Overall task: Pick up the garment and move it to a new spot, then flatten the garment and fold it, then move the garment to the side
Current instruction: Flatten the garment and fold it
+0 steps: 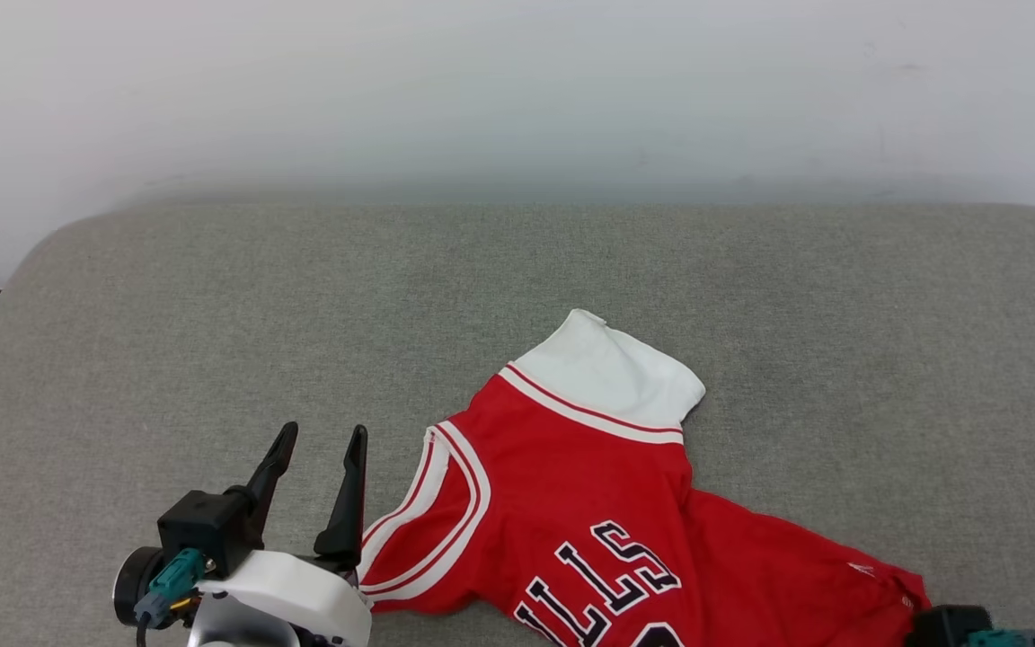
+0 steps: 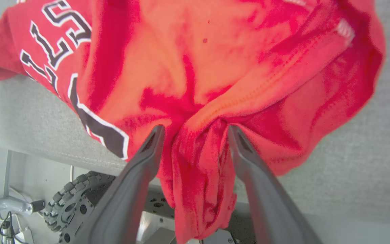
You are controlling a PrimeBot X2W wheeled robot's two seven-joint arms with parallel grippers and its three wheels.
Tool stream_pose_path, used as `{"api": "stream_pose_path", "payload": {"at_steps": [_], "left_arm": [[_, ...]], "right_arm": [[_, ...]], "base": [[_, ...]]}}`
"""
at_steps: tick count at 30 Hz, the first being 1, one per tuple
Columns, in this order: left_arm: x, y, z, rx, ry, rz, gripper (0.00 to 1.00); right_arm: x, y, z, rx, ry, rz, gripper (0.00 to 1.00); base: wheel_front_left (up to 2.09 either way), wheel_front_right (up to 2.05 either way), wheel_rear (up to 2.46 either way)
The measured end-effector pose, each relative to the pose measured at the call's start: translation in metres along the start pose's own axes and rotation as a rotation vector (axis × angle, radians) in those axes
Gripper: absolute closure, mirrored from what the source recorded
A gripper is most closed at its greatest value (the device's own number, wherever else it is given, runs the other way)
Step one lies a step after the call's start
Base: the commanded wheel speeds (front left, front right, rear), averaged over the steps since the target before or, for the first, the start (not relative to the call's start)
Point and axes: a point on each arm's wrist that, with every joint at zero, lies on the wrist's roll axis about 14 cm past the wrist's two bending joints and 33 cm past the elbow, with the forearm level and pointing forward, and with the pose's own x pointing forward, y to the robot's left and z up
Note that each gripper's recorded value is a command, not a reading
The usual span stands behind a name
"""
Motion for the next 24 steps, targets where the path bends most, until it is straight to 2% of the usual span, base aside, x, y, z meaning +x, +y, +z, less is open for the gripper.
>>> {"api": "stream_pose_path", "payload": {"at_steps": [7, 11, 19, 22, 24], "left_arm": [[-0.004, 0.004, 0.003, 0.004, -0.005, 0.013, 0.0], [-0.006, 0.007, 0.004, 0.002, -0.01, 0.026, 0.0], [0.006, 0.014, 0.007, -0.005, -0.027, 0.035, 0.0], [0.012, 0.018, 0.005, -0.009, -0.028, 0.043, 0.0], [0.016, 0.021, 0.004, -0.012, -0.031, 0.048, 0.0]], "right_arm": [[-0.015, -0.011, 0.087, -0.014, -0.451, -0.035, 0.0], [-0.024, -0.012, 0.133, -0.088, -0.662, -0.066, 0.0], [0.008, 0.011, 0.193, -0.219, -0.744, -0.054, 0.0], [0.035, 0.02, 0.208, -0.244, -0.678, -0.024, 0.0], [0.06, 0.02, 0.206, -0.264, -0.55, -0.018, 0.0]], "base": [[0.0, 0.0, 0.0], [0.0, 0.0, 0.0], [0.0, 0.0, 0.0], [0.0, 0.0, 0.0], [0.0, 0.0, 0.0]]}}
